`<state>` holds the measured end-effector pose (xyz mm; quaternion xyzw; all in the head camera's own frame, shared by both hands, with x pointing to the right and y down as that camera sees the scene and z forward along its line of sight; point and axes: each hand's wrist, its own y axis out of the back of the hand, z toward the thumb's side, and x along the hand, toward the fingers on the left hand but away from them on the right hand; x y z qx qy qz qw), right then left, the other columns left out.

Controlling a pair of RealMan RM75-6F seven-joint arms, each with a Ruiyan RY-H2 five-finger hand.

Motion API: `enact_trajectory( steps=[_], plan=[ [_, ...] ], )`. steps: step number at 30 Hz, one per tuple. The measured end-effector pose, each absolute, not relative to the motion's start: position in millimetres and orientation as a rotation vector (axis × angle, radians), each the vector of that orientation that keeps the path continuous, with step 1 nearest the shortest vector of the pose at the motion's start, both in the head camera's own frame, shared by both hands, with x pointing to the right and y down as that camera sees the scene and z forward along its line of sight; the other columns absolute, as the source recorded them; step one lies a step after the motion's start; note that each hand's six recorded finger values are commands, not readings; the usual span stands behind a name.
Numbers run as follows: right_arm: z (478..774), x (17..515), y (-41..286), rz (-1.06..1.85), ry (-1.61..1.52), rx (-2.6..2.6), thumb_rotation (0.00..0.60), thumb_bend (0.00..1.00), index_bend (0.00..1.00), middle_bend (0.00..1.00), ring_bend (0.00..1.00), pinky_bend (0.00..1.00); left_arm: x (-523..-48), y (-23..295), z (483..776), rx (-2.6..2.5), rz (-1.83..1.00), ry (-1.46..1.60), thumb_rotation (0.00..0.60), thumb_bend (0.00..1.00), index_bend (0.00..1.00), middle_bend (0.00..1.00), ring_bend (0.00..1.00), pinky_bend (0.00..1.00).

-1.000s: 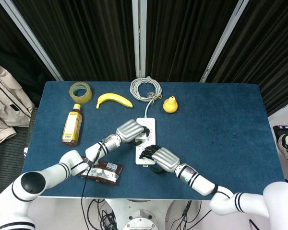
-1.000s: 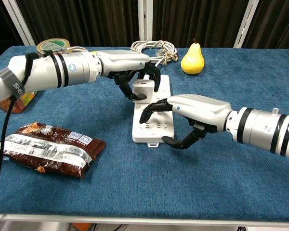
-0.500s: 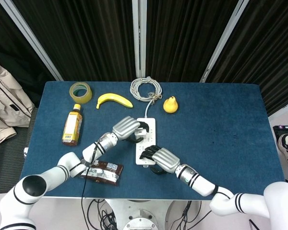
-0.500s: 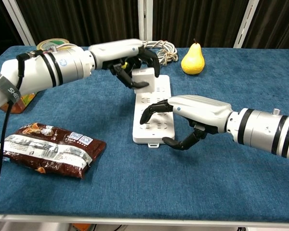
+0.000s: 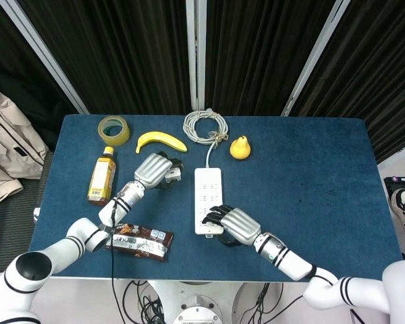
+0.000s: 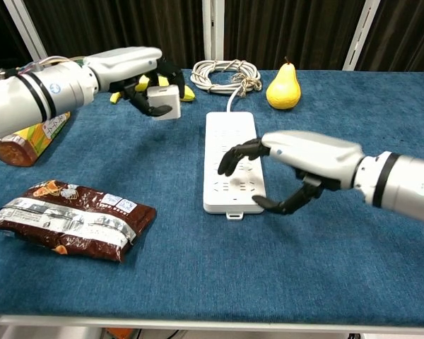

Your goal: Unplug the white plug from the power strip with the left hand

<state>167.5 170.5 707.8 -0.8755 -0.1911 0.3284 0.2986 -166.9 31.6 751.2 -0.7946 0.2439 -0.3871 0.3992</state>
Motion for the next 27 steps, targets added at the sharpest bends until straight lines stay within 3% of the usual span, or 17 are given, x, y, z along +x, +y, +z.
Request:
enact_trajectory(
  steps=[3,9,17,21,27],
  plan=[
    [696,180,164,0.863,-0.554,-2.29,0.6,0.35,0.26,0.27,0.13,0.2,-176,35,752,-1.971,-1.035,0.607,0.6,0.14,0.14,0.13,0.0,0.07],
    [667,221,148,0.896,-0.675,-2.18,0.6,0.17,0.19,0.22,0.09,0.18,-211,38,728,-1.918,-1.075,0.721,0.6,0.1,0.14,0.12,0.0,0.05],
    [629,316,137,1.094,-0.829,-1.941,0.6,0.23,0.04,0.12,0.0,0.08,-334,58,660,-1.732,-1.21,1.012,0.6,0.1,0.14,0.12,0.0,0.05],
    [607,362,146,1.184,-0.932,-1.831,0.6,0.23,0.01,0.09,0.0,0.06,-403,89,624,-1.573,-1.33,1.111,0.6,0.1,0.14,0.12,0.0,0.04],
    [585,400,170,1.239,-1.069,-1.76,0.6,0.23,0.0,0.08,0.0,0.05,-449,150,593,-1.451,-1.437,1.176,0.6,0.1,0.14,0.12,0.0,0.02]
  ],
)
